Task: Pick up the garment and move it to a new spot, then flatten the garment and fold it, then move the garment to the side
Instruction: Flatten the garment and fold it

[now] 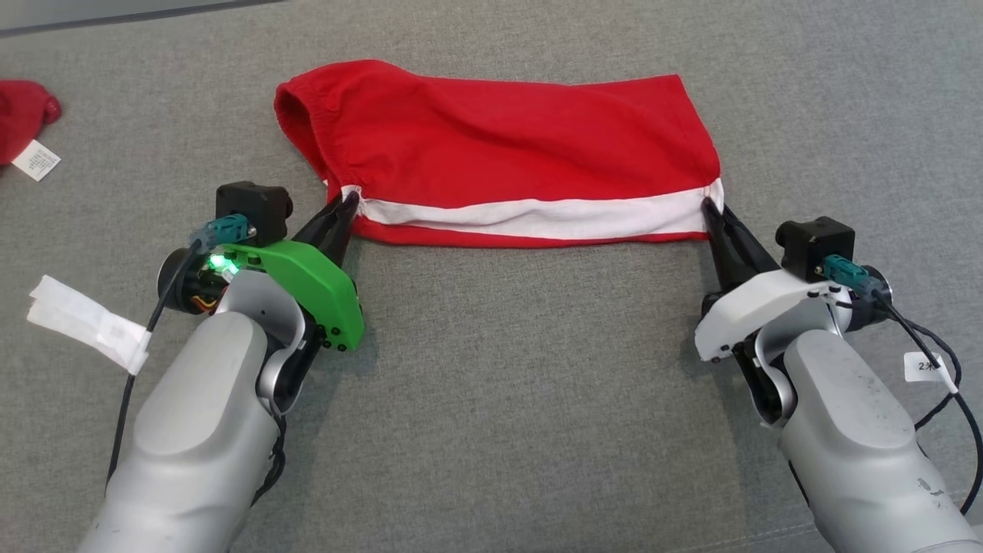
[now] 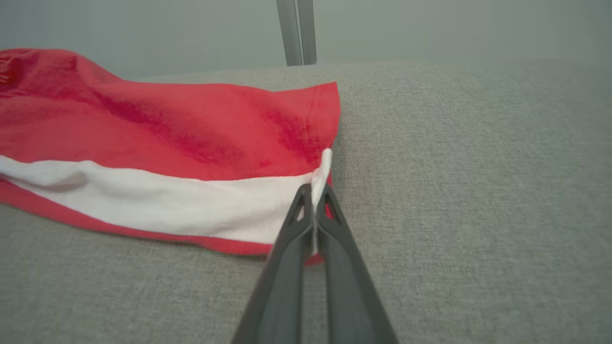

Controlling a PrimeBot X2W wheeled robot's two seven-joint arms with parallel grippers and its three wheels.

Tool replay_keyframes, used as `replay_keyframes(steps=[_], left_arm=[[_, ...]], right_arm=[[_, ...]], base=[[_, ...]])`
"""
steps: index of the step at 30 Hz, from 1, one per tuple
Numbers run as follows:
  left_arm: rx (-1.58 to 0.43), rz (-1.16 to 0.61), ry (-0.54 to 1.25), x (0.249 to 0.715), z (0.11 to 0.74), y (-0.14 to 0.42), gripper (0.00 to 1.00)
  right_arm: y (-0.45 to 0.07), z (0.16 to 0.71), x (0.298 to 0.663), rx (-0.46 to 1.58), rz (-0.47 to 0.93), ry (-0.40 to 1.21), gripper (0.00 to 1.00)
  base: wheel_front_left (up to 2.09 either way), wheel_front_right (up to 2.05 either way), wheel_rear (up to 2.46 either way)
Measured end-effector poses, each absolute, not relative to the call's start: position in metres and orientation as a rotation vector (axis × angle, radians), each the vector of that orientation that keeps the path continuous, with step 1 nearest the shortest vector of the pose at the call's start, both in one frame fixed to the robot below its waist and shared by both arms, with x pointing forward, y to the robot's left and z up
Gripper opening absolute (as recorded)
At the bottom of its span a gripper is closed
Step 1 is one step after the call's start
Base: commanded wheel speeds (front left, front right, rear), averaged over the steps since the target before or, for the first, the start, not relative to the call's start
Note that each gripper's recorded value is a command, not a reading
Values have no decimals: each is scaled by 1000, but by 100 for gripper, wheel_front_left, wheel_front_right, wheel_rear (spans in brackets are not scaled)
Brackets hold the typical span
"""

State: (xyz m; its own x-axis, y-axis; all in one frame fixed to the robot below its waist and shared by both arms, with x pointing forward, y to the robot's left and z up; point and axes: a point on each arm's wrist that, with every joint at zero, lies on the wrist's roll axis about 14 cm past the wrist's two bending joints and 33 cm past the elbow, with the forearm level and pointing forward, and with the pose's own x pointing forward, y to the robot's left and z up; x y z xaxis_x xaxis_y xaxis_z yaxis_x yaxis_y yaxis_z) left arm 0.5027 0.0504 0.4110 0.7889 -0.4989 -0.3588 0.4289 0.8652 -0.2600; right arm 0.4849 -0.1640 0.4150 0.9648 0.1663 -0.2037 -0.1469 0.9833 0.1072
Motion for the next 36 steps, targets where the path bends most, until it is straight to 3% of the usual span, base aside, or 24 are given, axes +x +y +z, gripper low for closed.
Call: replay_keyframes(steps=[10, 19, 30, 36], left_arm=[[-394, -430, 219, 493, 462, 61, 0], [-655, -432, -46, 452, 551, 70, 0], [-661, -562, -372, 383, 692, 84, 0], [-616, -619, -446, 361, 741, 86, 0]], right_arm=[[-164, 470, 482, 222, 147, 56, 0], [-167, 555, 450, 313, 215, -154, 0], [-178, 682, 377, 283, 300, -440, 0], [-180, 735, 344, 226, 316, -564, 0]], base=[[0, 0, 0], [0, 0, 0], [0, 0, 0], [0, 0, 0]])
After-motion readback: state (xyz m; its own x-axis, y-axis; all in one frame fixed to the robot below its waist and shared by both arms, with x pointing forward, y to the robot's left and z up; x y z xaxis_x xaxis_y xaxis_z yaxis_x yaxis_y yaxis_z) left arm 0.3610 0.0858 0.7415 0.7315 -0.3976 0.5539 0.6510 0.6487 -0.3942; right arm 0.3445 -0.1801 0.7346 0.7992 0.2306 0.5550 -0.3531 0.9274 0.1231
